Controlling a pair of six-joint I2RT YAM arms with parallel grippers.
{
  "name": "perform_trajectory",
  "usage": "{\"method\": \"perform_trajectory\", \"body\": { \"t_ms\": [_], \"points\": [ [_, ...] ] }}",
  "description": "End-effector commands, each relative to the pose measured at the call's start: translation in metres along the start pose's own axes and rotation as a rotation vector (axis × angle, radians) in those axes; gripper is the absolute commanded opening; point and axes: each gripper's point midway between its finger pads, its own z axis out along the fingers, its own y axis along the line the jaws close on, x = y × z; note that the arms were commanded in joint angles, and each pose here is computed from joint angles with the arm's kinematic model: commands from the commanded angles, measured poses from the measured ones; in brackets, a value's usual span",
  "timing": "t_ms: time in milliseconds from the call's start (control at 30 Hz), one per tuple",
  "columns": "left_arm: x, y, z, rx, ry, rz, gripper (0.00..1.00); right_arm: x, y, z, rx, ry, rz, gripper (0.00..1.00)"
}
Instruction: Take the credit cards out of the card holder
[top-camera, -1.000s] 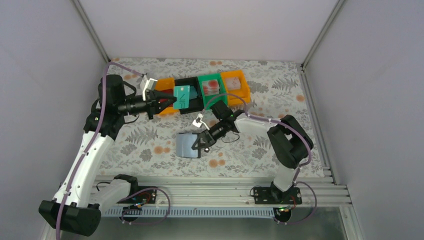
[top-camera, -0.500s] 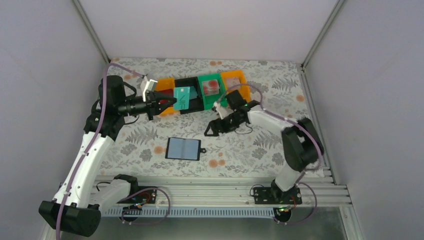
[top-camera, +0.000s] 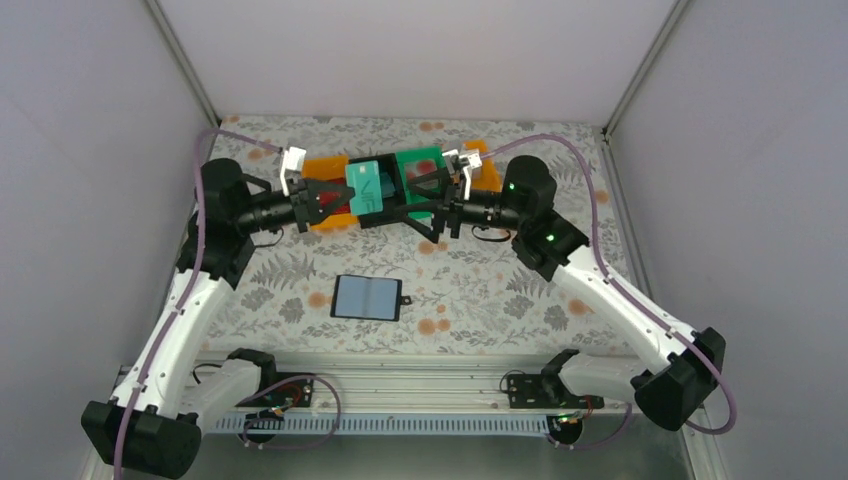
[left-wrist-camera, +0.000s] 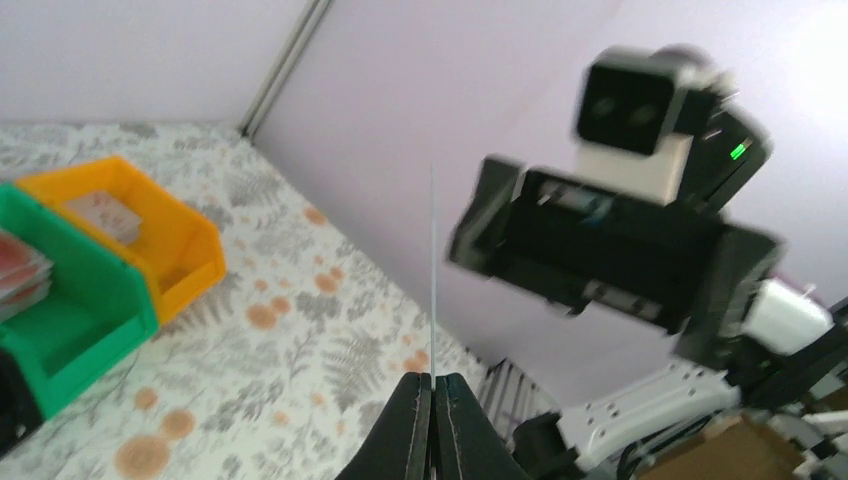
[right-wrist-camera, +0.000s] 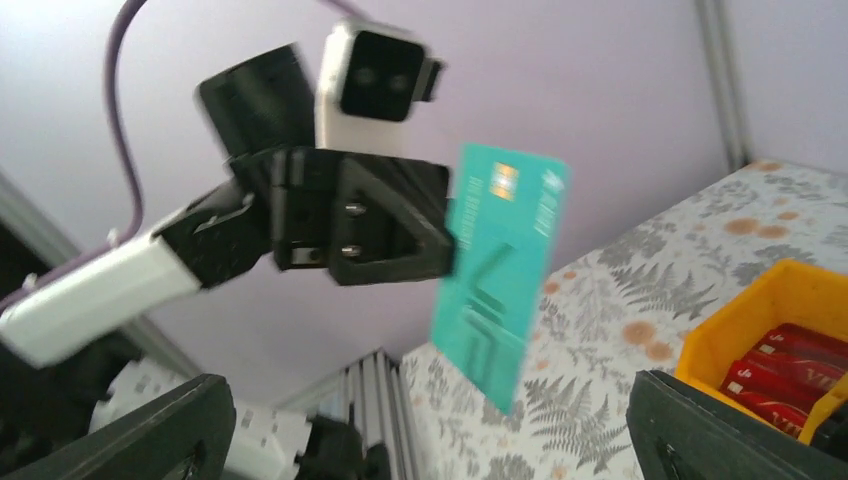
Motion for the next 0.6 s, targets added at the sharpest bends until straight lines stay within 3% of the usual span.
{"method": "perform_trajectory", "body": {
  "t_ms": [0,267,333,467,533,567],
  "points": [
    [-0.057,-0.051,-0.012,0.123,-0.17,0.017,0.02,-0.048,-0.001,-0.003,0.019,-0.278,0.131,0.99],
    [-0.045,-0.059,-0.007,0.144,-0.128,0.067,0.02,-0.069,0.026,0.022,-0.077,-0.246,0.087,0.97],
    [-0.047,-0.062,-0.007,0.153,-0.13,0.079,0.02,-0.065,0.025,0.038,-0.092,-0.183,0.092,0.9],
    [-0.046,-0.076,-0.005,0.196,-0.107,0.143,0.02,-0.058,0.024,0.053,-0.117,-0.121,0.094,0.61],
    [-0.041,-0.075,-0.004,0.189,-0.088,0.14,0.02,-0.057,0.028,0.052,-0.133,-0.115,0.077,0.29],
    [-0.039,-0.074,-0.004,0.178,-0.084,0.139,0.02,-0.057,0.031,0.051,-0.141,-0.111,0.064,0.08]
  ]
}}
